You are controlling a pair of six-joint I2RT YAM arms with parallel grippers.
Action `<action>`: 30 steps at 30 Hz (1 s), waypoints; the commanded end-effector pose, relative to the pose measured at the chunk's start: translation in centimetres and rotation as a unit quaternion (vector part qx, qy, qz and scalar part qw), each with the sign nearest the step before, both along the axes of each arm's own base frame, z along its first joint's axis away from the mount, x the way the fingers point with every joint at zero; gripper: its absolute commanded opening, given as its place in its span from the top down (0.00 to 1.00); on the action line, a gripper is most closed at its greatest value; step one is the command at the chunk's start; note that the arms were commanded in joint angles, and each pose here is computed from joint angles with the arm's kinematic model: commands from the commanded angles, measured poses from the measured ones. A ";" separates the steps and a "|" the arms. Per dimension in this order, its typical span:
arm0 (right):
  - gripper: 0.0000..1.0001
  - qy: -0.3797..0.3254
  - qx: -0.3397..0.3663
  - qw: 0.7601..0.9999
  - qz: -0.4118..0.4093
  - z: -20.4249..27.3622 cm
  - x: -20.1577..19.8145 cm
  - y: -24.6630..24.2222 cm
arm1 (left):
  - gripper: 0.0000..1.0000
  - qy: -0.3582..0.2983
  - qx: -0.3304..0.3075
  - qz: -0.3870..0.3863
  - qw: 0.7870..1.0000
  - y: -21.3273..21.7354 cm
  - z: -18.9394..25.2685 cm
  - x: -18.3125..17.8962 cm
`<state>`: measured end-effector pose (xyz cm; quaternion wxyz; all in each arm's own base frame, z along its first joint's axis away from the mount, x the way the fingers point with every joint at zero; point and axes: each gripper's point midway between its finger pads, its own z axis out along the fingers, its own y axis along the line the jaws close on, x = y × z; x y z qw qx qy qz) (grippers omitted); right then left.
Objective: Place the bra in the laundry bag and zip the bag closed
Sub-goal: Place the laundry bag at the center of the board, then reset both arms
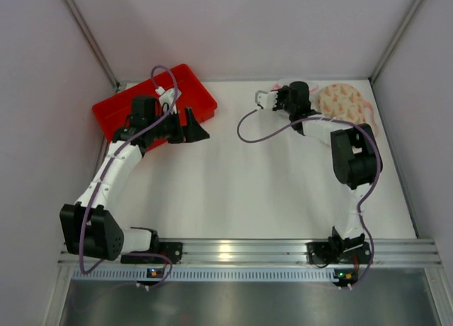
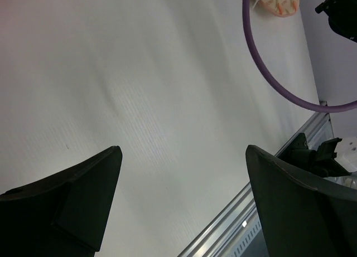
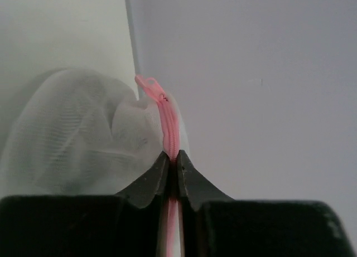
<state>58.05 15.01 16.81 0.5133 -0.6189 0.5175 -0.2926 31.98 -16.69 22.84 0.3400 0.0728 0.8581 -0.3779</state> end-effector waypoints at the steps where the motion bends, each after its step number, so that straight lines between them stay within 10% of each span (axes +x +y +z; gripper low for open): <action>1: 0.84 -0.080 -0.010 0.997 0.004 4.1 0.4 1.1 | 0.02 -0.023 0.007 0.001 1.000 0.6 1.0 0.4; 11: 0.01 -0.010 0.078 0.997 -0.012 5.8 -3.1 3.5 | 0.02 -0.016 0.066 0.016 0.998 2.3 -0.5 1.2; 18: 0.01 0.047 0.214 0.975 -0.037 12.8 -8.0 3.0 | 0.02 0.005 0.148 -0.011 0.989 4.0 -3.0 1.5; 30: 0.01 0.310 0.427 0.841 -0.121 9.9 -25.0 -0.4 | 0.02 0.001 0.231 -0.054 0.971 6.2 -6.7 -0.1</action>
